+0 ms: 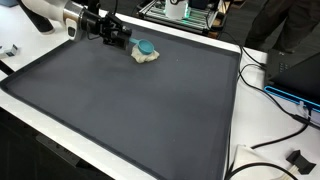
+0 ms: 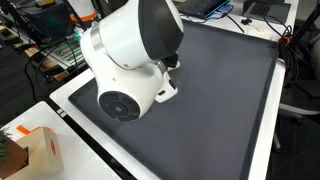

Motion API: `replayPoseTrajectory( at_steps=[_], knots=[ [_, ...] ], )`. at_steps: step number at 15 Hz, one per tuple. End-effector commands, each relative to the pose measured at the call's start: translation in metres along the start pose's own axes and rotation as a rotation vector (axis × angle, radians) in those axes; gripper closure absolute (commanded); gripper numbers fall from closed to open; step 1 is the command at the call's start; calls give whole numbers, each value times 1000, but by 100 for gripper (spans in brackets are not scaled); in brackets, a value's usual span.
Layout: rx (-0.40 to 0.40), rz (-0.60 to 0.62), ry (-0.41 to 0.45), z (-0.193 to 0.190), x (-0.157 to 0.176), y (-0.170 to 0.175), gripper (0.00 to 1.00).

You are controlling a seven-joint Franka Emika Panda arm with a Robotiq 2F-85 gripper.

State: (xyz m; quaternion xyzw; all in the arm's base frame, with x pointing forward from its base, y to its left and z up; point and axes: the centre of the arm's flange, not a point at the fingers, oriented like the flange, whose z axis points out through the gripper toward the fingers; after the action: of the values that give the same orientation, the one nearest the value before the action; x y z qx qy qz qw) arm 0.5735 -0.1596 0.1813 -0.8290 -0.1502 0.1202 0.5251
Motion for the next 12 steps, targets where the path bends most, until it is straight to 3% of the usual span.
replayPoseTrajectory(
  at_steps=[1, 7, 9, 12],
  knots=[
    [-68, 54, -69, 1, 1, 15, 75],
    [-218, 22, -196, -1, 6, 18, 75],
    [-231, 6, -206, 1, 12, 18, 75],
    [-188, 5, -165, 6, 19, 18, 75]
  ],
)
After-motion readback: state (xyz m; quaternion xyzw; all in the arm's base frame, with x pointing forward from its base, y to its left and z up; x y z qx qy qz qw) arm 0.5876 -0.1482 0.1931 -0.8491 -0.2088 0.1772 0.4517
